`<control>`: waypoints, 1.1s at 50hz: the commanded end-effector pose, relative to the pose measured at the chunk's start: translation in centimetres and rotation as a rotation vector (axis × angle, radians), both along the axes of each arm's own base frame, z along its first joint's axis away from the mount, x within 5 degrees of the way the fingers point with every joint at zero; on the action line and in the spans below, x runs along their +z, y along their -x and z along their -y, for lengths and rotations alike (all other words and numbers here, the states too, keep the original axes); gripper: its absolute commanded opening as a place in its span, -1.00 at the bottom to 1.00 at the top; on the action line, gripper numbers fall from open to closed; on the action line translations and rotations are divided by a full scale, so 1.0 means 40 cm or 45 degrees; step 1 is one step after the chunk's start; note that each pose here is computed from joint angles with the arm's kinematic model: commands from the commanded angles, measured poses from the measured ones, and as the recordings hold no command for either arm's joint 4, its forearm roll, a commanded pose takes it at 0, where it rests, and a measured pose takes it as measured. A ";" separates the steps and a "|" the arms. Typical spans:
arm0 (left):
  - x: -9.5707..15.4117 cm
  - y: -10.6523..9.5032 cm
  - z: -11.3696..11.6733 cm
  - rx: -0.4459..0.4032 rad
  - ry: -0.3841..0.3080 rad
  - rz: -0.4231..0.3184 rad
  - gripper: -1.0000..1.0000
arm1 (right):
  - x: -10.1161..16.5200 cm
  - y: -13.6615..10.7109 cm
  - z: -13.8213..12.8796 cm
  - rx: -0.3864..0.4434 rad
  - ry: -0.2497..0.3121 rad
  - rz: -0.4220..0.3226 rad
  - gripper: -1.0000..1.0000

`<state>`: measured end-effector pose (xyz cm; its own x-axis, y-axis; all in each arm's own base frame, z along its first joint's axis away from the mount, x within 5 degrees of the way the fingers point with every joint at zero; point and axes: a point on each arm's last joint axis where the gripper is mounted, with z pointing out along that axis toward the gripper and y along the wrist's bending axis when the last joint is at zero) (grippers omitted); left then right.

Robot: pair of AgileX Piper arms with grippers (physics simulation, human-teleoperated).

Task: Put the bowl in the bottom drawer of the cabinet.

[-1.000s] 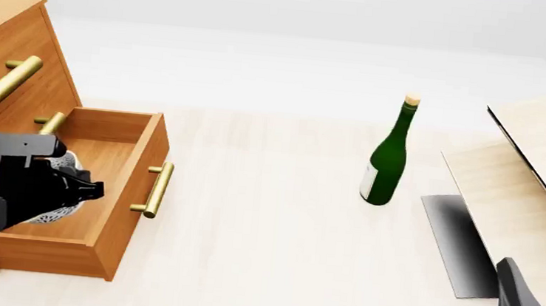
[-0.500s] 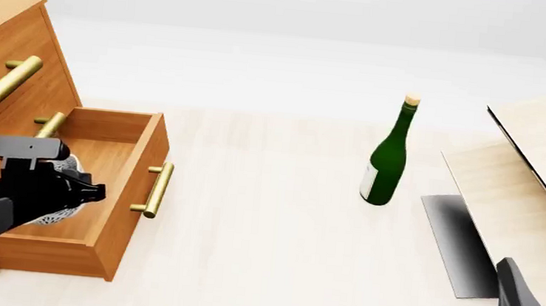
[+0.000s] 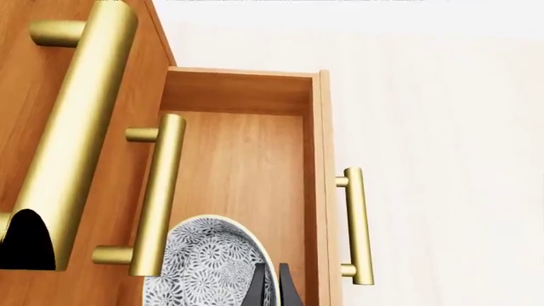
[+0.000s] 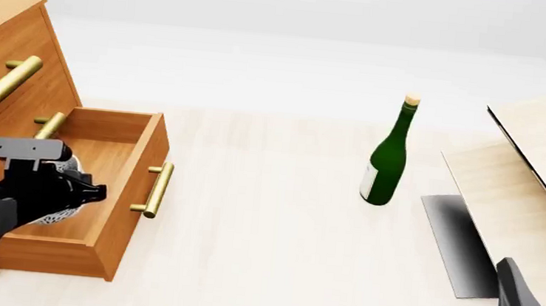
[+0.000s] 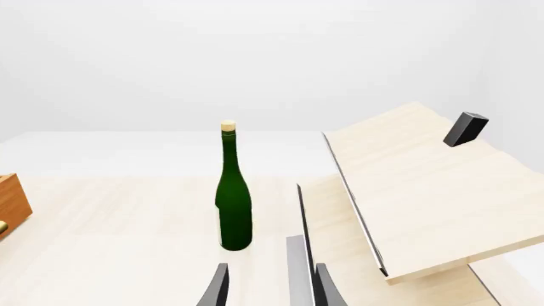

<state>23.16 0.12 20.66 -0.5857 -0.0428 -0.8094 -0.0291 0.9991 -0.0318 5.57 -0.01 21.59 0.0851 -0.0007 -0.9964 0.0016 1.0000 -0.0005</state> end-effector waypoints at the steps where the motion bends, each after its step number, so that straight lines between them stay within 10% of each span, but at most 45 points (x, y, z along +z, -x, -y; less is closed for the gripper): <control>1: 0.007 -0.005 0.000 -0.004 -0.004 0.028 -1.00 | 0.000 0.000 0.000 0.000 0.000 0.000 1.00; 2: 0.009 -0.005 0.000 -0.004 -0.002 0.029 1.00 | 0.000 0.000 0.000 0.000 0.000 0.000 1.00; 55: 0.132 0.042 0.037 -0.031 0.104 0.263 1.00 | 0.000 0.000 0.000 0.000 0.000 0.000 1.00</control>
